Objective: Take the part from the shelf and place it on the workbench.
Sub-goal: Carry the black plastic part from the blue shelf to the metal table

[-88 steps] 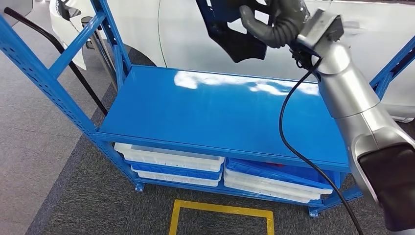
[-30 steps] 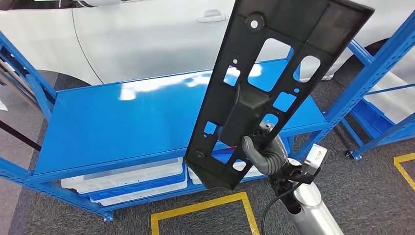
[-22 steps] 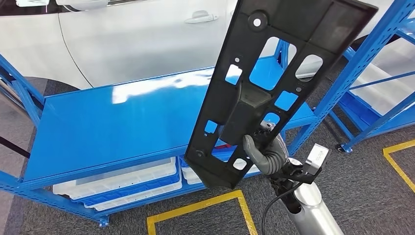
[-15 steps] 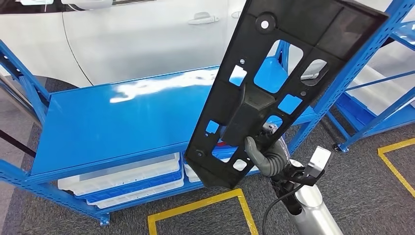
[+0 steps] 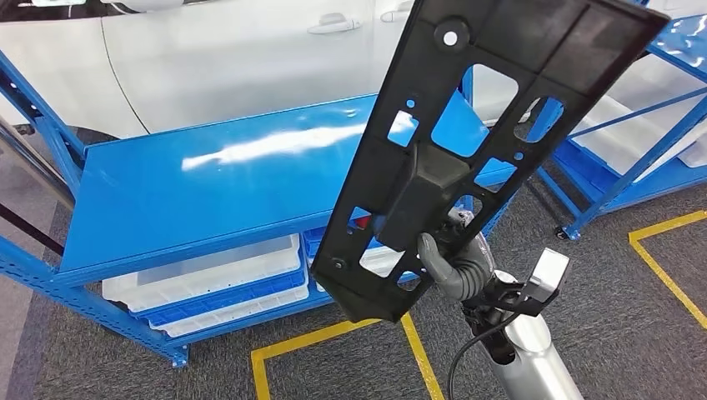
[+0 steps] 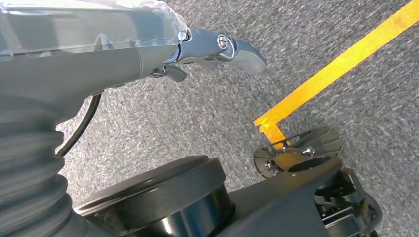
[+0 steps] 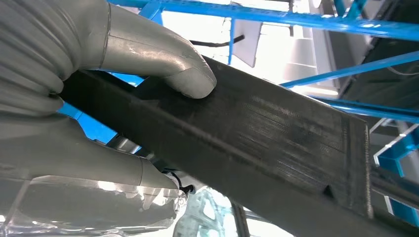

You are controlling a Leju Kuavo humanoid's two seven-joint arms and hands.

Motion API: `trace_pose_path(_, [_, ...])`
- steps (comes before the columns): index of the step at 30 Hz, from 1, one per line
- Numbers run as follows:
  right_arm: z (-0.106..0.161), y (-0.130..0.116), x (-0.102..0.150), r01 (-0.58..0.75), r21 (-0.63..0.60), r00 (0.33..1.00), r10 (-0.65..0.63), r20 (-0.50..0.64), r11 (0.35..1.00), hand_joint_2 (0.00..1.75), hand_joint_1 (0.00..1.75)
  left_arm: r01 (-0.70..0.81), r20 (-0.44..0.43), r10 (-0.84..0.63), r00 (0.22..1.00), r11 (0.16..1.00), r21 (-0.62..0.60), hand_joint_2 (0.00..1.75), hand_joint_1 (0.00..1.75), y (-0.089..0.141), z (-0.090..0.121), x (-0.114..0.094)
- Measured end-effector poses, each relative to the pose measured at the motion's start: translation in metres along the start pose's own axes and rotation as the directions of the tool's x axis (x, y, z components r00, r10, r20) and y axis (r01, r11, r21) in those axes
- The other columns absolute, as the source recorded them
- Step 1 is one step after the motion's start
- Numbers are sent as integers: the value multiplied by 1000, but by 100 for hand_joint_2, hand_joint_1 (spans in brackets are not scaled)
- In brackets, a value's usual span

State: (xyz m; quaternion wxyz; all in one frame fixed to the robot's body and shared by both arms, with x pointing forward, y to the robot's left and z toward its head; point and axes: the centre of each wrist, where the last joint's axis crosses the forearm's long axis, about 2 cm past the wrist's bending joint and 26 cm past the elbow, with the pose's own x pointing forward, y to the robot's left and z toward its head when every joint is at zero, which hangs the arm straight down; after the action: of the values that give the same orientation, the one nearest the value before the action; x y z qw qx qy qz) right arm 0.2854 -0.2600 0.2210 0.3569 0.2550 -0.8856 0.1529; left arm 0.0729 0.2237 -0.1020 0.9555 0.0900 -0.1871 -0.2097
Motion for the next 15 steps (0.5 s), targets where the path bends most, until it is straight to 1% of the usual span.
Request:
trace_pose_path(7, [-4,2,0,7,2,1000,-7,12,1000,175,175,-10,3,10,1000,1000,5,175,0,2,-1,2])
trace_pose_path(15, [-10,0,1,3,6,1000,-3,28,1000,175,175,-11,-11,11,1000,1000,-1,175,0,-1,1,-5])
